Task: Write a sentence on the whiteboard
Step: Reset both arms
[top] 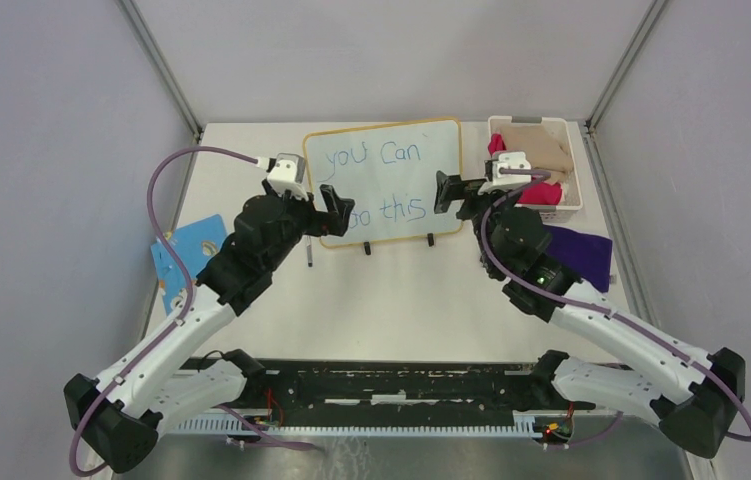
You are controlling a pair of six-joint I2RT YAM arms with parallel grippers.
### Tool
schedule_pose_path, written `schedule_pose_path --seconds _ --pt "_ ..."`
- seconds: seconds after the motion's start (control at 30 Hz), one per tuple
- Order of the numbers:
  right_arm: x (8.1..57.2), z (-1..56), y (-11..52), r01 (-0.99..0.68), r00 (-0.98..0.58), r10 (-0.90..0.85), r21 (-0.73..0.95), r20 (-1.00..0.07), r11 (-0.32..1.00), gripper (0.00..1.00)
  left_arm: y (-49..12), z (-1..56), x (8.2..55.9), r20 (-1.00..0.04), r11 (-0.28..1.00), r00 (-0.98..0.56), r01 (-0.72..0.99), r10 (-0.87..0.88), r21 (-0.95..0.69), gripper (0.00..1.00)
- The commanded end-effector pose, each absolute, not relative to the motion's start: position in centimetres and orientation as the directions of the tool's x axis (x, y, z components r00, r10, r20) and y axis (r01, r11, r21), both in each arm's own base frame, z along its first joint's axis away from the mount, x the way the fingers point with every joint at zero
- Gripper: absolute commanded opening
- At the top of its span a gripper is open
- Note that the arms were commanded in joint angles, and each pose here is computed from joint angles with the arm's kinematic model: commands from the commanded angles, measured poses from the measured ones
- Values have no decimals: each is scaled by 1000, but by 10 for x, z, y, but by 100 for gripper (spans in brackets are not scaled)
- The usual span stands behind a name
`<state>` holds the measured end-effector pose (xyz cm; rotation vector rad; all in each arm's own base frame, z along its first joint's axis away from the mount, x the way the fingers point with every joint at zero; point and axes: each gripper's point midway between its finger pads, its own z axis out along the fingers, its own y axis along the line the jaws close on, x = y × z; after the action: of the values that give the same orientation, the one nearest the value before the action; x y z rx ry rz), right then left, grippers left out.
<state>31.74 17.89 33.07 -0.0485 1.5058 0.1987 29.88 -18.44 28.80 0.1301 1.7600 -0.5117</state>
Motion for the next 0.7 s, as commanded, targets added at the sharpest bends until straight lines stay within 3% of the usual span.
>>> schedule_pose_path --seconds 0.0,0.2,0.4,0.67 --pt "297 421 161 -145 247 177 144 -953 979 98 -178 356 302 -974 900 -110 374 -198 -225 100" --pt "251 508 123 -180 468 301 244 -831 953 98 -167 477 289 -946 873 64 408 -318 -266 100" --pt "217 560 83 -235 543 420 349 -727 907 98 -144 587 249 -877 843 264 481 -402 -241 100" --pt "224 533 89 -184 500 297 235 -813 954 98 -109 608 216 -821 838 329 461 -467 -292 100"
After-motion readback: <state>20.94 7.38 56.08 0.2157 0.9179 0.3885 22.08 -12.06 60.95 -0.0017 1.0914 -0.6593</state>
